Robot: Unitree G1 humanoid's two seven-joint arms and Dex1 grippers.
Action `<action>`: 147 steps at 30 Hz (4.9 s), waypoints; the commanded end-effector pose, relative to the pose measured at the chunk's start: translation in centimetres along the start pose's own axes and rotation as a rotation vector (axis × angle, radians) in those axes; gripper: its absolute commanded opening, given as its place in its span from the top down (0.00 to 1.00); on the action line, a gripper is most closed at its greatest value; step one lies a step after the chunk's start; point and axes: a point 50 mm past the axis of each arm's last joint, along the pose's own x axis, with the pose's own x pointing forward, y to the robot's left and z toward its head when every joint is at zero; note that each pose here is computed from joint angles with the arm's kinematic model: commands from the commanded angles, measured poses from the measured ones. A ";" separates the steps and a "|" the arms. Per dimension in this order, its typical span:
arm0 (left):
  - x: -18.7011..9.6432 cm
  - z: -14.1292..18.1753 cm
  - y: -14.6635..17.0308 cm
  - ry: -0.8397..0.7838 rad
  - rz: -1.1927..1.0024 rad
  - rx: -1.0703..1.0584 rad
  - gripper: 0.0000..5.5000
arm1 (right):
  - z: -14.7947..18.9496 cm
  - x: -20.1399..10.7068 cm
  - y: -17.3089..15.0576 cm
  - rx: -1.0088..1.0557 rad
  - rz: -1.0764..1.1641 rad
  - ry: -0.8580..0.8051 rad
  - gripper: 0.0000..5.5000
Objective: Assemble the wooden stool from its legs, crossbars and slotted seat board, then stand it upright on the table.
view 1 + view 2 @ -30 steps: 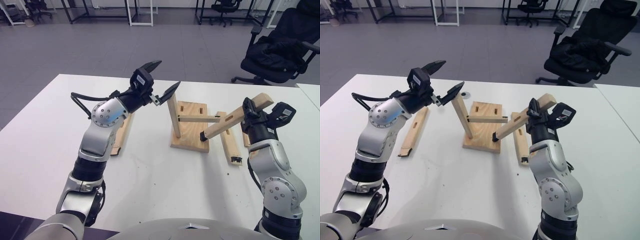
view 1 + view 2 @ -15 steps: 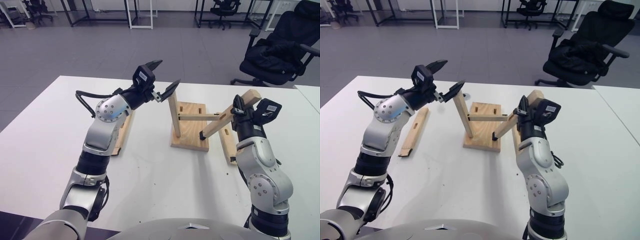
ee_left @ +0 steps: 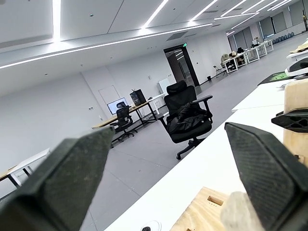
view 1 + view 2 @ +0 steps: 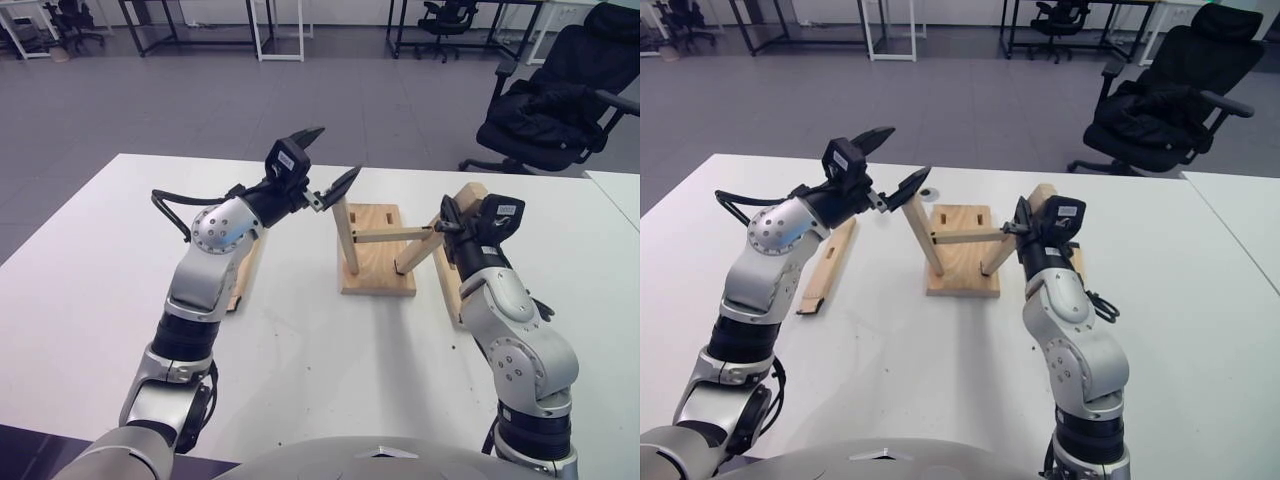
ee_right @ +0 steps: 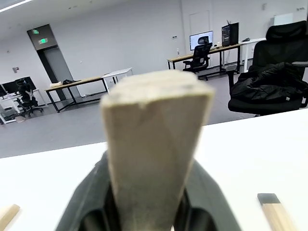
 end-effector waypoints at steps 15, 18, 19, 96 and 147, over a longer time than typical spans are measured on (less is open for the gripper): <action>3.1 -2.4 -2.6 -0.110 0.051 -0.202 0.23 | -1.1 0.2 4.2 0.031 0.515 0.236 0.45; 3.3 -2.3 -3.1 -0.131 0.049 -0.210 0.23 | -1.3 0.4 4.1 0.043 0.496 0.253 0.45; 3.2 -2.3 -3.2 -0.132 0.049 -0.207 0.23 | -1.2 0.6 3.8 0.053 0.472 0.246 0.45; -4.0 0.1 -3.4 0.052 0.553 -0.468 0.23 | 2.8 -0.6 2.1 -0.358 0.387 -0.057 0.45; -3.6 3.3 4.8 -0.130 -0.026 -0.427 0.23 | 7.5 2.9 -2.8 0.230 0.546 -0.091 0.45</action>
